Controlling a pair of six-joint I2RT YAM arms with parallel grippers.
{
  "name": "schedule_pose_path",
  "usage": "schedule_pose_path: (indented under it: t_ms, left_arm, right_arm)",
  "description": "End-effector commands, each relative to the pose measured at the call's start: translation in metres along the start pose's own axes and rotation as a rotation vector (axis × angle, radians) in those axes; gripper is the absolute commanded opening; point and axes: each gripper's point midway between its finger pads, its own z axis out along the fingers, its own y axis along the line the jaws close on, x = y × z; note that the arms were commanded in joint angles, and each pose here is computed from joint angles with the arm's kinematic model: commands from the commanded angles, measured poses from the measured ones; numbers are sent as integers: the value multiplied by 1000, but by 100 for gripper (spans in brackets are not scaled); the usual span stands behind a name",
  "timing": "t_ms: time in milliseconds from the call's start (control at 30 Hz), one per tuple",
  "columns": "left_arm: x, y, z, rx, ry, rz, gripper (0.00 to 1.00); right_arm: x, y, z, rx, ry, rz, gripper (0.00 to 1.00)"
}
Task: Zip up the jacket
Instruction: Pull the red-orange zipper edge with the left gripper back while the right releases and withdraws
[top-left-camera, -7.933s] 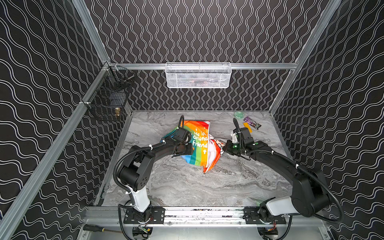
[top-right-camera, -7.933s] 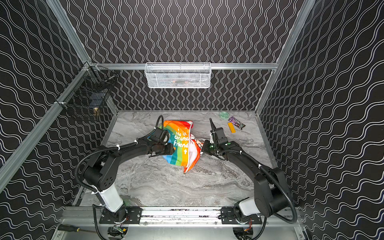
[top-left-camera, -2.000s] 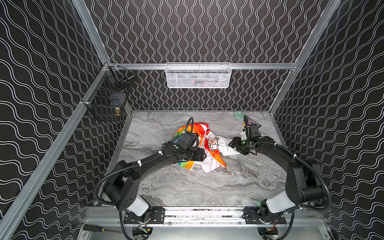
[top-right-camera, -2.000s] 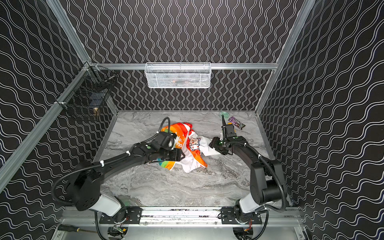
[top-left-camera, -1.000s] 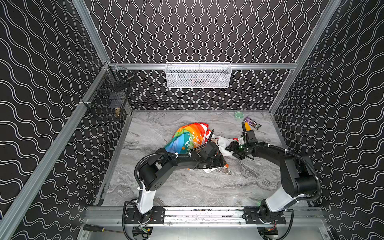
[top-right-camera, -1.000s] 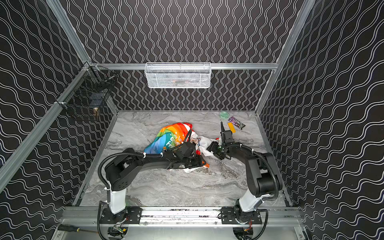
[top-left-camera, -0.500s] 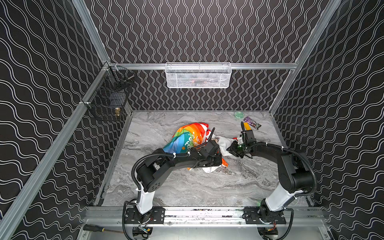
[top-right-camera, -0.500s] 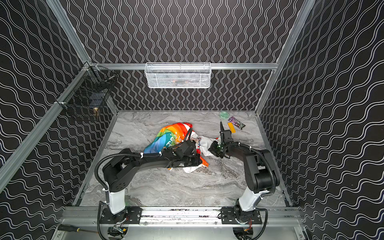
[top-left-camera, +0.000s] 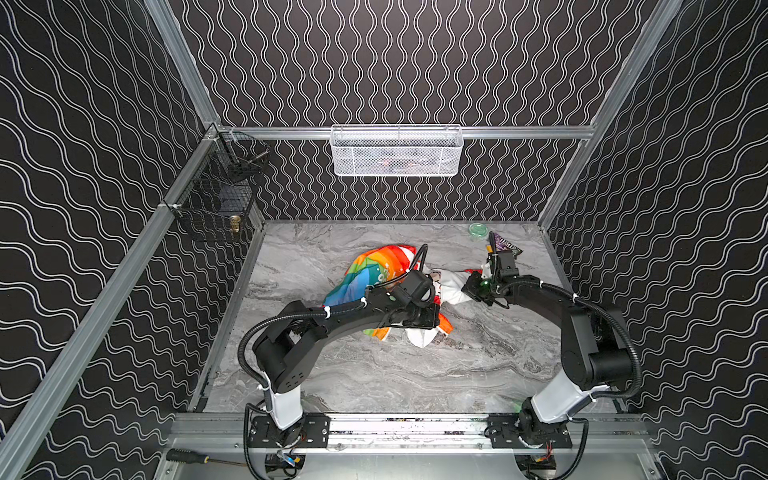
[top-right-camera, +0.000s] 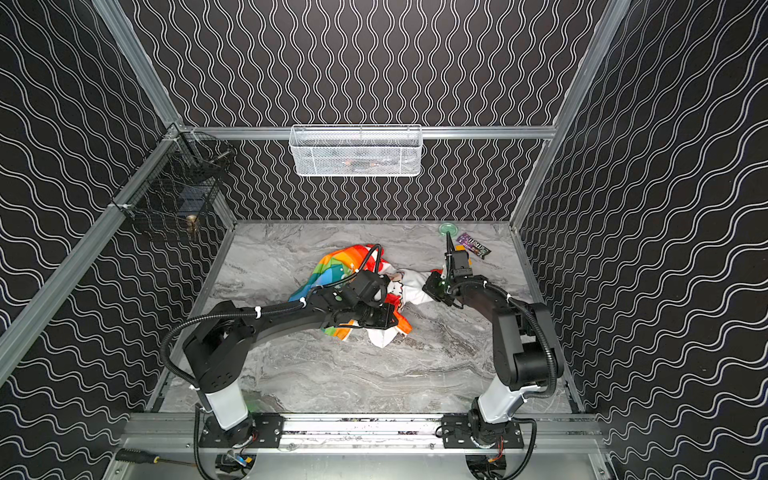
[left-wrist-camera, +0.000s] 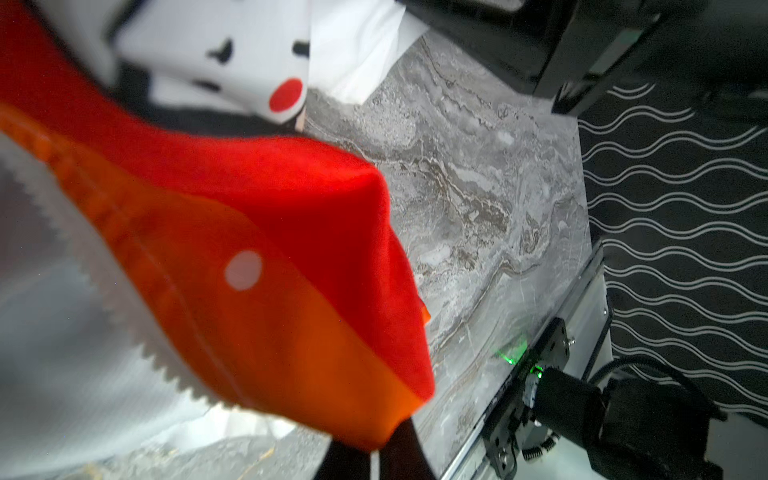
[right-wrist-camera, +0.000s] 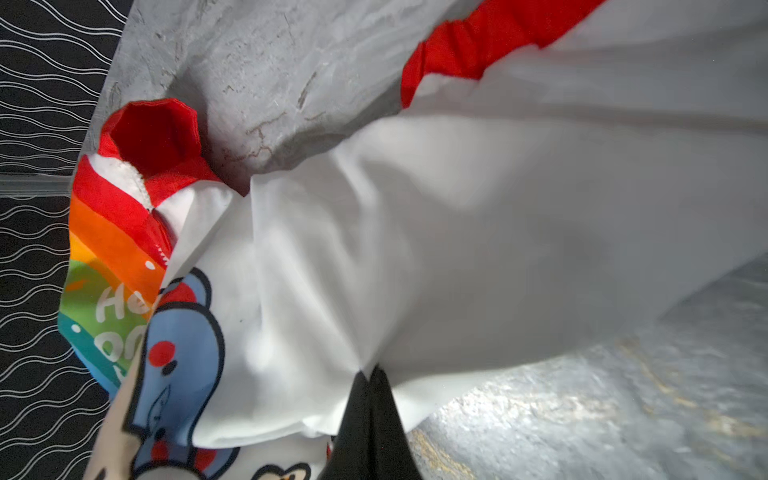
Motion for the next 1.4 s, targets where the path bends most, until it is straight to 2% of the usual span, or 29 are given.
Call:
schedule_pose_path:
  t_ms: [0, 233, 600, 633, 800, 867, 967, 1100, 1233, 1367]
  left_arm:
    - [13, -3, -15, 29, 81, 83, 0]
    - [24, 7, -33, 6, 158, 149, 0]
    - [55, 52, -30, -4, 242, 46, 0]
    - [57, 56, -28, -9, 246, 40, 0]
    - [68, 71, -20, -15, 260, 1, 0]
    - [70, 74, -19, -13, 261, -10, 0]
    - [72, 78, -16, -16, 262, -20, 0]
    - [76, 86, -12, -21, 271, -34, 0]
    - [81, 91, -8, -19, 277, -49, 0]
    - [81, 94, -8, -19, 268, -59, 0]
  right_arm:
    - [-12, 1, -12, 40, -36, -35, 0]
    - [-19, -10, -18, 116, -49, -47, 0]
    - [-13, -37, -12, 204, -28, -27, 2]
    - [-13, -38, -13, 207, -27, -27, 4]
    - [-27, -25, -28, 184, -71, -40, 45]
    - [-35, -13, -36, 159, -96, -54, 52]
    - [-43, 14, -45, 94, -116, -89, 58]
    - [-41, 59, -39, 39, -93, -179, 59]
    - [-30, 95, -10, 22, -21, -255, 58]
    - [-22, 111, 27, 28, 40, -286, 58]
